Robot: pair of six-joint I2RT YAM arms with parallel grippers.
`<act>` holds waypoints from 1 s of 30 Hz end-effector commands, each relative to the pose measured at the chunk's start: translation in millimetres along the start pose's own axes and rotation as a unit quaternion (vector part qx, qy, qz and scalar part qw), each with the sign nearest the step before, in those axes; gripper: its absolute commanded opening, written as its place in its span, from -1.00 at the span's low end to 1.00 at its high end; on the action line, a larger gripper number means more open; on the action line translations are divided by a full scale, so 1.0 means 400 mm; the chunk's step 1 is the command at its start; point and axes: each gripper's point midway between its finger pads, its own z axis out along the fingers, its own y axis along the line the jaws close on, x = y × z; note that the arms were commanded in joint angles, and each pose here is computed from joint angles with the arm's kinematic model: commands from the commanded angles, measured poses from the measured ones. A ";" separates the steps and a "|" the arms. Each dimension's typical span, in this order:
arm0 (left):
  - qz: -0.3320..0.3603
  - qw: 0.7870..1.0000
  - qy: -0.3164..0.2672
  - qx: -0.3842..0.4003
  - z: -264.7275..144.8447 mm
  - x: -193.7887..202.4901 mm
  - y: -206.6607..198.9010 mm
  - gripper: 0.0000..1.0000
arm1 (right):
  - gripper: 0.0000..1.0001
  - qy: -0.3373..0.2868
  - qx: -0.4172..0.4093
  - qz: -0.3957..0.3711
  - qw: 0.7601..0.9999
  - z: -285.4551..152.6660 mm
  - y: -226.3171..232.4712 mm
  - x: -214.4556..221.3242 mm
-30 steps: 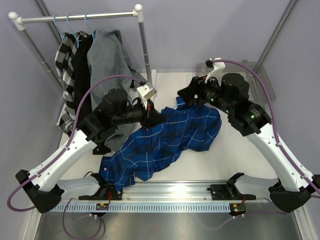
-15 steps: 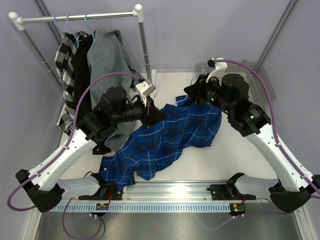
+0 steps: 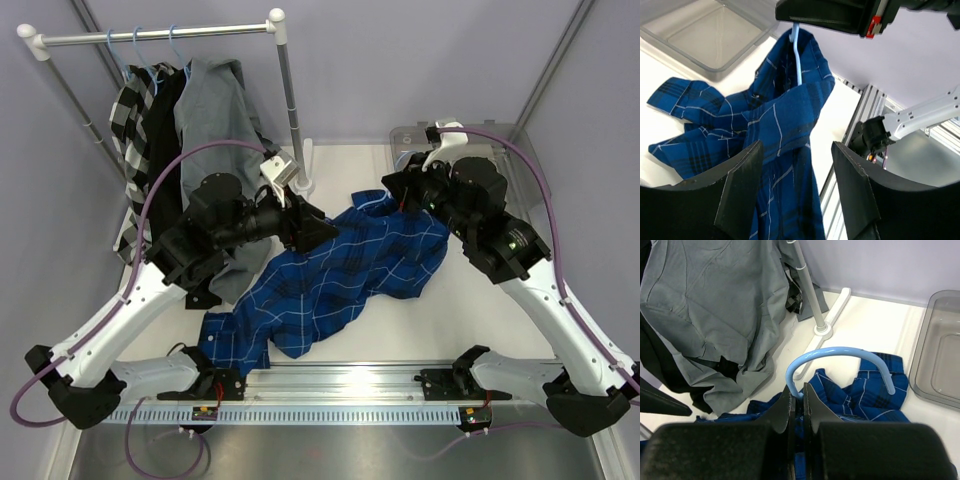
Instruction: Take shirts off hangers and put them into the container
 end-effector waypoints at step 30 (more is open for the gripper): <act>0.056 0.998 -0.008 0.014 0.116 -0.089 -0.044 -0.18 | -1.00 -0.002 0.025 -0.033 0.999 0.003 -0.021 -0.007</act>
